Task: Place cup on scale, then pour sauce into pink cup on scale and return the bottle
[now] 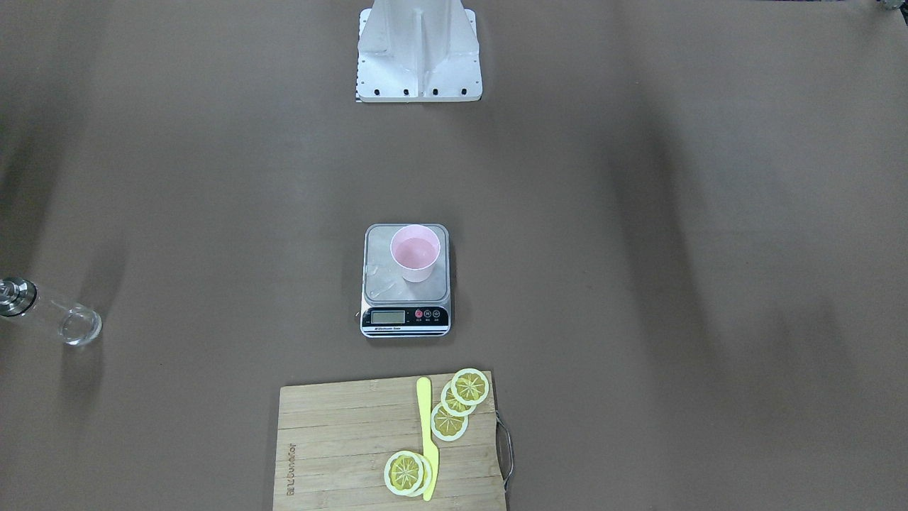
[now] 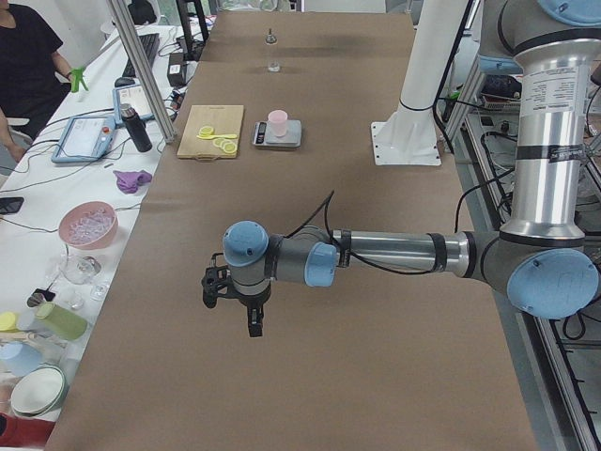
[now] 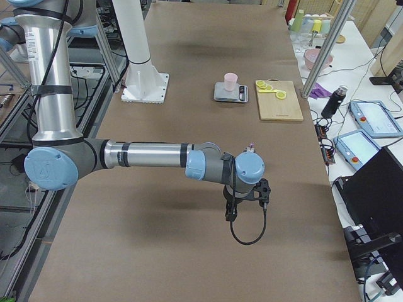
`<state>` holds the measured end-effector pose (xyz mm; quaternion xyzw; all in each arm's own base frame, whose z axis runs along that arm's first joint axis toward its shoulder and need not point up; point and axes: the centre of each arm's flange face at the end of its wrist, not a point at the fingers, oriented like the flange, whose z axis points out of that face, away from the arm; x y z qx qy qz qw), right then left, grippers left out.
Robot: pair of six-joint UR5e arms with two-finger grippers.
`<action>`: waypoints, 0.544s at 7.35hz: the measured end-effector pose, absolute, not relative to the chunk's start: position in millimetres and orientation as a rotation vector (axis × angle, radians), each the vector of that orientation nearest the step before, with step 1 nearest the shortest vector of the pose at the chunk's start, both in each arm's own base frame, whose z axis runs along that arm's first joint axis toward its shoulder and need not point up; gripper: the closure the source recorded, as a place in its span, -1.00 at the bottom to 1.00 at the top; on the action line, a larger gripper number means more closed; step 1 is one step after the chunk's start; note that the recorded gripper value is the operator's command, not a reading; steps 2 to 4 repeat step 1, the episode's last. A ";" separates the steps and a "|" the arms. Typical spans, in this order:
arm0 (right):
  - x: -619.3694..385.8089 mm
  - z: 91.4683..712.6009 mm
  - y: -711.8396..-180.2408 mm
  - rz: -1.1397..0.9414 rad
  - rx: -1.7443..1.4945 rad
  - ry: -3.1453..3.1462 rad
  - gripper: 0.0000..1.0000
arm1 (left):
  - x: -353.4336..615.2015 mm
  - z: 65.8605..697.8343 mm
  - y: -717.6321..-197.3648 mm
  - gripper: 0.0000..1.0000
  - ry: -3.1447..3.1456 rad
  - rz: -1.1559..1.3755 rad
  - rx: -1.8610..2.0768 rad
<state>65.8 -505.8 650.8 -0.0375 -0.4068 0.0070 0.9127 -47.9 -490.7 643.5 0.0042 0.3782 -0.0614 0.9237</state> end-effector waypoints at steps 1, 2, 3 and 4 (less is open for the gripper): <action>66.7 650.6 -505.6 0.017 -0.076 -0.838 -1.00 | -47.9 643.7 -490.7 -0.96 0.776 -0.126 0.008; 66.7 650.6 -505.6 0.017 -0.076 -0.838 -1.00 | -47.9 643.7 -490.7 -0.96 0.776 -0.126 0.008; 66.7 650.6 -505.6 0.017 -0.076 -0.838 -1.00 | -47.9 643.7 -490.7 -0.96 0.776 -0.126 0.008; 66.7 650.6 -505.6 0.017 -0.076 -0.838 -1.00 | -47.9 643.7 -490.7 -0.96 0.776 -0.126 0.008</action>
